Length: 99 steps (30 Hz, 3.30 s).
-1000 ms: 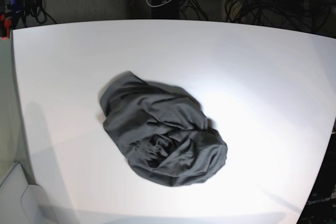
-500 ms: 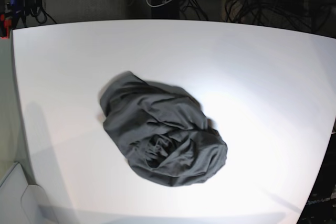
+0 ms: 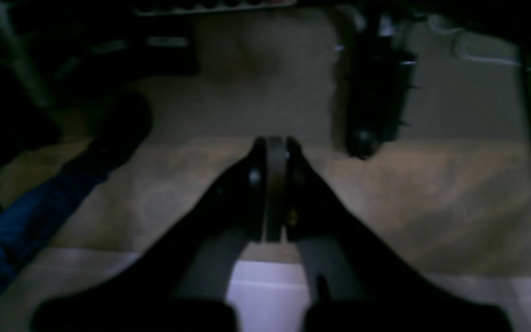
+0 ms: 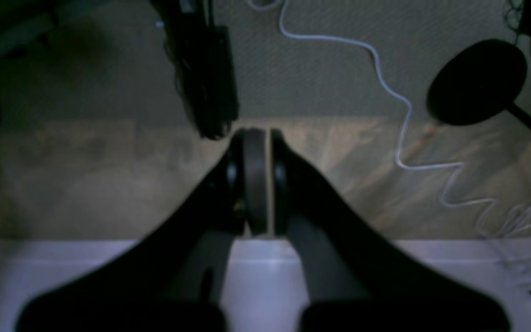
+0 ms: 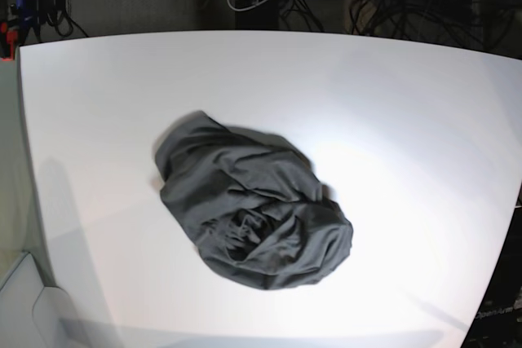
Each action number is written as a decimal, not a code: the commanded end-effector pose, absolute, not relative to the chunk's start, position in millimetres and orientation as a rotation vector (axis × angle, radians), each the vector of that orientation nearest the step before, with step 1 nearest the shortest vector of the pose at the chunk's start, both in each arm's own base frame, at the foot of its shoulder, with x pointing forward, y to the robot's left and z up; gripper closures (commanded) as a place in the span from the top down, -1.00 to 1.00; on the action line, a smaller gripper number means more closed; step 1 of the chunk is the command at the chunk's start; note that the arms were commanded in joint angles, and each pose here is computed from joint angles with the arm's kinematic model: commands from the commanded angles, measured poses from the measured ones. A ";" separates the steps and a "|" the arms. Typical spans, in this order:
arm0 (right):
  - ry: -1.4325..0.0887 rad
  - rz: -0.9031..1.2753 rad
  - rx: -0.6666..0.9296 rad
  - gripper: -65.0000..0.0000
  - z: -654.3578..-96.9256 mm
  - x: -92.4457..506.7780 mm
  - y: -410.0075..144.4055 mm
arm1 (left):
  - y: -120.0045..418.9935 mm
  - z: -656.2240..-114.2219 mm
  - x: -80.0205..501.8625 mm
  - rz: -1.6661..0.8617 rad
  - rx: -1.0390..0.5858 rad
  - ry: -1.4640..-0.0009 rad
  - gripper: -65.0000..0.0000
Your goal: Layout the t-shirt on the table in an organized manner, then fold the t-shirt properly
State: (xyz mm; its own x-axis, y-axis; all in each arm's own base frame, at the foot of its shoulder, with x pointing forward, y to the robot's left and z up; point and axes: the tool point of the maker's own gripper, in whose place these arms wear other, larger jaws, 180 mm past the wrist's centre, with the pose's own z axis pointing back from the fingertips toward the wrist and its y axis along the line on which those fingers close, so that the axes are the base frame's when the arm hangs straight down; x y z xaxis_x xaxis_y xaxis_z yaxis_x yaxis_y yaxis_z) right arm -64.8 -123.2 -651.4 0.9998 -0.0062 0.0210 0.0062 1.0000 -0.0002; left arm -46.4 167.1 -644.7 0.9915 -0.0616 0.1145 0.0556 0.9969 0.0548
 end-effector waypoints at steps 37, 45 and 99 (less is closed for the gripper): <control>-0.553 0.241 0.076 -1.00 -398.3 23.0 -115.8 | 120.1 -399.1 42.4 -0.150 -0.082 -0.795 -0.99; -0.631 0.242 0.074 -1.00 -393.0 46.6 -114.6 | 121.2 -367.9 64.4 -0.182 -0.086 -0.885 -0.99; -1.259 0.235 0.068 -0.44 -309.4 163.3 -113.0 | 124.5 -208.9 370.3 -0.165 0.034 -1.411 -0.30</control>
State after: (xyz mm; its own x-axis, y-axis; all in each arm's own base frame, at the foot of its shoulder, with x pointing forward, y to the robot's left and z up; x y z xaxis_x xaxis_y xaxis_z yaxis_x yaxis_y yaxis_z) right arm 162.7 -113.8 -317.9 0.3178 0.1426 0.9374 -0.2125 0.9742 -0.0762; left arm 366.9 124.6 -224.0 0.1997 -0.1376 0.9701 0.1008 0.9877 0.1194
